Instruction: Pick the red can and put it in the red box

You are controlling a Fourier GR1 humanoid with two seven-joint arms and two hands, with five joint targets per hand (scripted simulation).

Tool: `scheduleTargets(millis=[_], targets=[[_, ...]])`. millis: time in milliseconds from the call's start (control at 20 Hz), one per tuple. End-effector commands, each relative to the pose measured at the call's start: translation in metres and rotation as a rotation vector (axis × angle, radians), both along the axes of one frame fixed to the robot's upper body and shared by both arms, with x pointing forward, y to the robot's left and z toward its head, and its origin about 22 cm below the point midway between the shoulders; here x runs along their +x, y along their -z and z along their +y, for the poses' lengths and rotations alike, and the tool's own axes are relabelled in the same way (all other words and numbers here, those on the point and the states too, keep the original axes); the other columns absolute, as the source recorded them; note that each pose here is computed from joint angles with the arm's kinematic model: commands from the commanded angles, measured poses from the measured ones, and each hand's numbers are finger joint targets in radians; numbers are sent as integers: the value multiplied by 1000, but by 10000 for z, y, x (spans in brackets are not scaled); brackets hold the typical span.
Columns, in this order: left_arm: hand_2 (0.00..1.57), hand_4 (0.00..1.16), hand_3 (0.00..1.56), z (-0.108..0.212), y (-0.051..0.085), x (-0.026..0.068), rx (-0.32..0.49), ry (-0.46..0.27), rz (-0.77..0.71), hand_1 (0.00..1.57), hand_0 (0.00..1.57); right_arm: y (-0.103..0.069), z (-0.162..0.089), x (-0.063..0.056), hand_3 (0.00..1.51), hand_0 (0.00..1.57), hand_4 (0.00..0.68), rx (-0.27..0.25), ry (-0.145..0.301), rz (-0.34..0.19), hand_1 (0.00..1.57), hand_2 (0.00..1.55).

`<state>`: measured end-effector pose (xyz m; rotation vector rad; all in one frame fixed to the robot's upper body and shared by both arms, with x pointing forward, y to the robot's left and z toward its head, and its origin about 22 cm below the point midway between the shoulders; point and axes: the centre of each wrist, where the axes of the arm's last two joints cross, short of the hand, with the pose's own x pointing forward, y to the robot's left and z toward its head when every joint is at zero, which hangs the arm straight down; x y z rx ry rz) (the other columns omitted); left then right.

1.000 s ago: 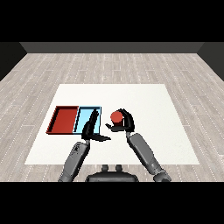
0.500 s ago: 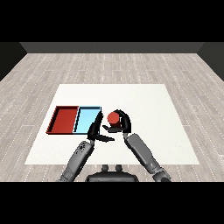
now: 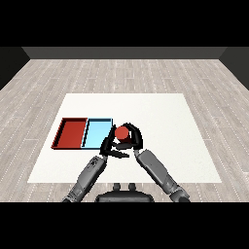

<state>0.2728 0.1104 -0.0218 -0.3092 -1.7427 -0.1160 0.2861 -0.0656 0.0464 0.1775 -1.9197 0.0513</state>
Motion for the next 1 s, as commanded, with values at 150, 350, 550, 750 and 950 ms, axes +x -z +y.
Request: scheduleTargets(millis=[150,350,550,750,950], targets=[[0,0,0,-99,-41,-7,-31,37,5,0,0,287,5,-50,1371,1481,621,44,-19,6,1481,1437],[0,0,0,-81,-83,119,1,20,-3,0,0,12,53,130,1378,1494,617,35,-28,-7,1494,1447],[0,0,0,-331,-54,132,-46,28,-19,0,0,-118,187,99,1375,1487,617,39,-46,19,1487,1451],[0,157,0,-144,-169,54,-25,23,-38,0,0,169,233,61,1371,1476,642,26,-67,32,1476,1458],[0,604,0,-151,-5,114,51,-109,25,0,0,77,343,-9,1366,1458,626,7,-82,13,1458,1446]])
